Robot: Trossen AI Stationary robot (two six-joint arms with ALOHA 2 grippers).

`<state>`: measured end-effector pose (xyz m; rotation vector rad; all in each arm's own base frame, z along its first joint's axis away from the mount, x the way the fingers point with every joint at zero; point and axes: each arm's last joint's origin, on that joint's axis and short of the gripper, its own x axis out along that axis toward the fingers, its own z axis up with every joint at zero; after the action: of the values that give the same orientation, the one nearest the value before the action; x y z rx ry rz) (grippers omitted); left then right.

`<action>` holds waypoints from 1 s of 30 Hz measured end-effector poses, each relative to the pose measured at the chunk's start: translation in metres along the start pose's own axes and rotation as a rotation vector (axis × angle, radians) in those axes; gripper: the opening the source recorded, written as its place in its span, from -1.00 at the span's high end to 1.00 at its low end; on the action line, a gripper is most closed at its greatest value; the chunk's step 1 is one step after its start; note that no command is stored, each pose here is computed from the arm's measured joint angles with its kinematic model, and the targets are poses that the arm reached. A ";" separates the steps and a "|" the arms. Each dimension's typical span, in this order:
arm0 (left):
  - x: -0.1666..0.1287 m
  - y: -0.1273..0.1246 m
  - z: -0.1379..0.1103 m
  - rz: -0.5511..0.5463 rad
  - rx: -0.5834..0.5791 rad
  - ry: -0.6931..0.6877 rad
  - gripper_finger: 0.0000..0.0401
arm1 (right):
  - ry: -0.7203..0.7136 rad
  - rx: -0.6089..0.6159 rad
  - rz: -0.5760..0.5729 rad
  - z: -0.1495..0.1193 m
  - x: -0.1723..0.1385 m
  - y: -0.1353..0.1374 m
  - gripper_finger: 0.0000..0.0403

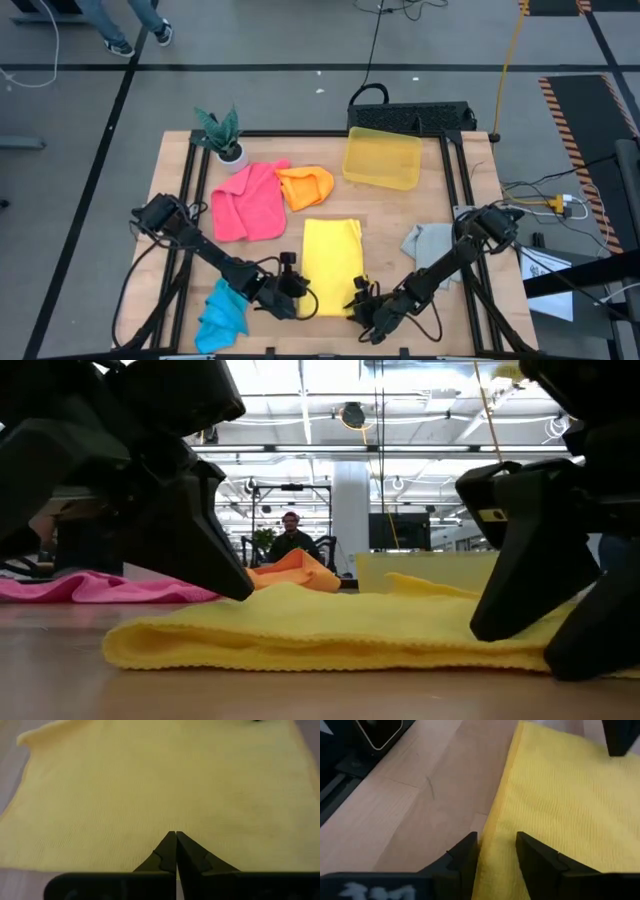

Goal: Fold microfiber towels
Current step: Fold the yellow kitchen towel

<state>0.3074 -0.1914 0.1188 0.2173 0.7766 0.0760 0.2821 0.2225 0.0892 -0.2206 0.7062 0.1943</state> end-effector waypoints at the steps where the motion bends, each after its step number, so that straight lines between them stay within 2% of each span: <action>1: -0.001 -0.002 0.001 -0.006 0.025 -0.012 0.94 | 0.009 0.010 -0.004 -0.001 0.000 -0.001 0.43; 4: -0.005 -0.009 0.005 0.014 0.148 -0.081 0.94 | 0.033 0.025 -0.011 -0.003 0.000 -0.002 0.59; 7: -0.013 -0.019 0.009 0.098 0.287 -0.168 0.98 | 0.027 0.024 -0.013 -0.003 0.000 -0.002 0.81; 9: -0.018 -0.025 0.010 0.110 0.380 -0.196 0.97 | 0.023 0.026 -0.015 -0.002 0.000 -0.002 0.94; 12: -0.024 -0.033 0.008 0.098 0.481 -0.219 0.89 | 0.021 0.035 -0.014 0.000 -0.003 -0.004 0.95; 14: -0.026 -0.038 0.006 0.071 0.509 -0.219 0.79 | 0.022 0.043 -0.015 0.003 -0.008 -0.005 0.94; 17: -0.030 -0.045 0.003 -0.040 0.542 -0.224 0.58 | 0.004 0.062 -0.013 0.010 -0.015 -0.008 0.97; 21: -0.031 -0.051 0.001 -0.154 0.525 -0.226 0.24 | -0.011 0.081 -0.015 0.015 -0.017 -0.012 0.98; 26: -0.015 -0.055 -0.013 -0.153 0.544 -0.165 -0.05 | -0.006 0.091 -0.026 0.015 -0.014 -0.017 0.98; 30: -0.003 -0.055 -0.018 -0.119 0.531 -0.145 -0.04 | -0.002 0.094 -0.028 0.014 -0.014 -0.018 0.99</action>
<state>0.2914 -0.2420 0.0962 0.6715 0.6515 -0.2599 0.2847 0.2072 0.1107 -0.1399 0.7079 0.1344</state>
